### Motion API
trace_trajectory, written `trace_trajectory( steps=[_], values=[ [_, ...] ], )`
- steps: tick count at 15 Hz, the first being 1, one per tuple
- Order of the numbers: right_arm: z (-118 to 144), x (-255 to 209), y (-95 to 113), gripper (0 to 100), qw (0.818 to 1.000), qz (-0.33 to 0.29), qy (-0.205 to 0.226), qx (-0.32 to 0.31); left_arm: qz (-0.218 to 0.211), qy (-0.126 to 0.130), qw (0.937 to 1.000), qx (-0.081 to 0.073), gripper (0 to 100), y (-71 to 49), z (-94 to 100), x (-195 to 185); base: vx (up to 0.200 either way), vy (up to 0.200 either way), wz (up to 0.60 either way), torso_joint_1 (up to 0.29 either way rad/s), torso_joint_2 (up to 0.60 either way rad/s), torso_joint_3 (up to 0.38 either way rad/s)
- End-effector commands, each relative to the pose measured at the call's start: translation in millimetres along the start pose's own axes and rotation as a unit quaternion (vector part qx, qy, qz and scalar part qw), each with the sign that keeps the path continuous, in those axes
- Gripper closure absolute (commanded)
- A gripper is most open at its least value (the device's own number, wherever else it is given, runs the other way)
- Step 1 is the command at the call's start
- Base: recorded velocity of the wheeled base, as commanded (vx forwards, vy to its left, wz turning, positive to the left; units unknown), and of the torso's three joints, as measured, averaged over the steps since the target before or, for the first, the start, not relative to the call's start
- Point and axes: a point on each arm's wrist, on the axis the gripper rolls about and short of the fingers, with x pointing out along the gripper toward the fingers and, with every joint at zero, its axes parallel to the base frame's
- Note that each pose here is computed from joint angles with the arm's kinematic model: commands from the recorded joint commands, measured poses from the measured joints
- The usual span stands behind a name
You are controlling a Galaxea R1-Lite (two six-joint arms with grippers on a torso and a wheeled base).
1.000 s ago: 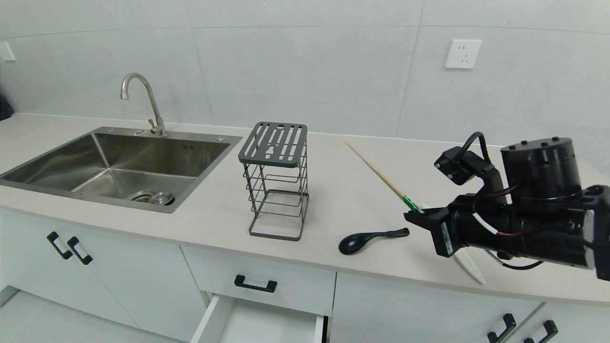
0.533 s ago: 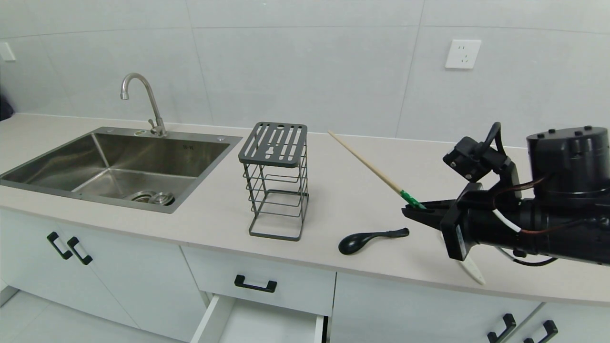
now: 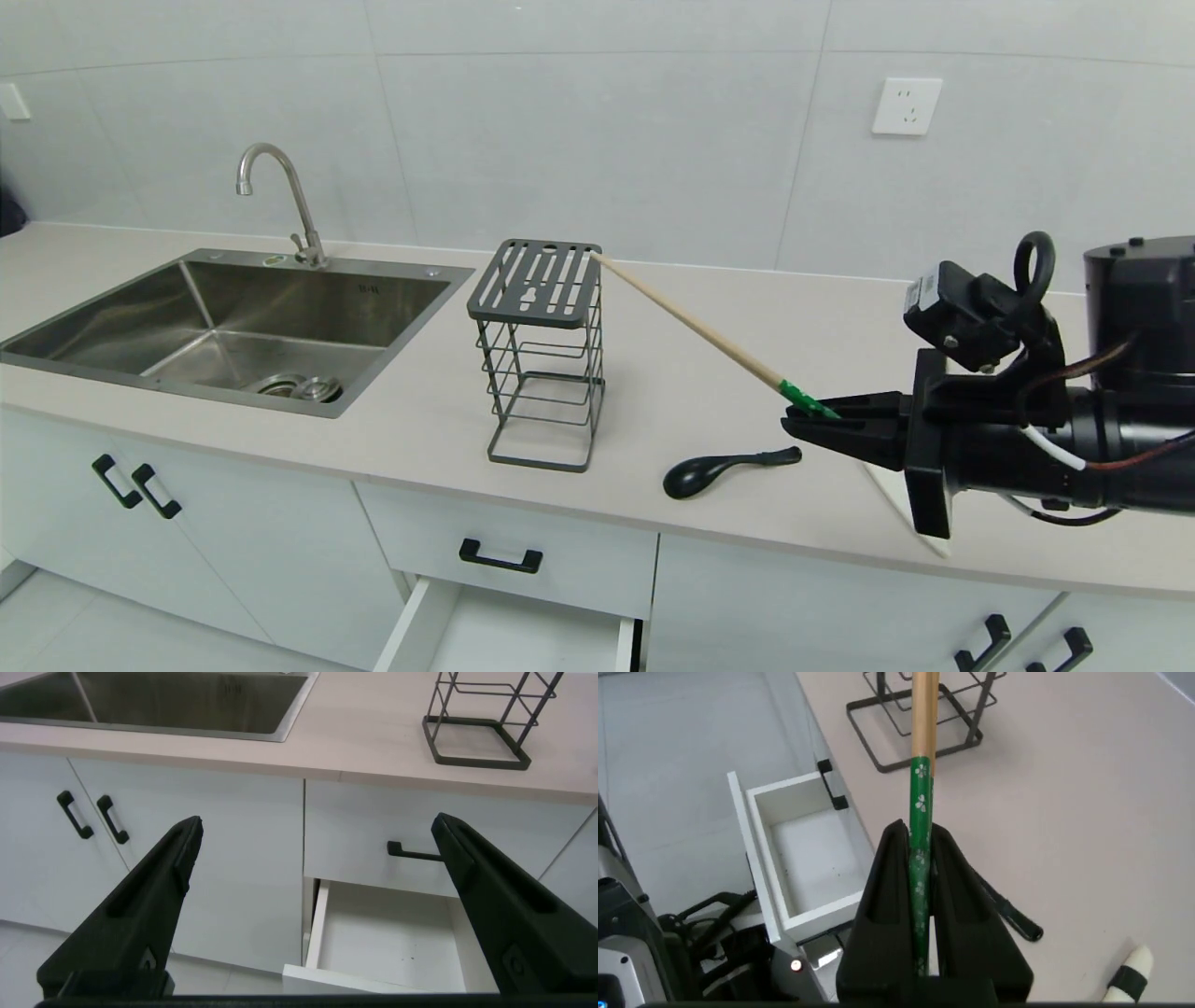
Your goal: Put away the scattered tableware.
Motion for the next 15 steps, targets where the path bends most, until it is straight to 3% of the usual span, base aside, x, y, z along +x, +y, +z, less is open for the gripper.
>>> trace_trajectory(
  steps=[1, 9, 13, 15],
  values=[
    [-1, 2, 3, 100, 1.000, 0.009, 0.004, -0.001, 0.000, 0.001, 1.0000, 0.001, 0, 0.0, 0.0, 0, 0.000, 0.000, 0.00, 0.000, 0.00, 0.000],
    [17, 70, 17, 100, 0.996, 0.083, 0.017, -0.028, 0.000, 0.001, 1.0000, 0.000, 0, 0.0, 0.0, 0, 0.000, 0.000, 0.00, 0.000, 0.00, 0.000],
    [5, 73, 36, 100, 0.993, 0.105, 0.038, -0.031, 0.000, 0.001, 1.0000, 0.000, 0, 0.0, 0.0, 0, 0.000, 0.000, 0.00, -0.080, 0.15, 0.077],
    [-26, 71, 56, 100, 0.988, 0.130, 0.084, -0.032, 0.000, 0.001, 1.0000, 0.000, 0, 0.0, 0.0, 0, 0.000, 0.000, 0.00, -0.027, 0.07, 0.041]
  ],
)
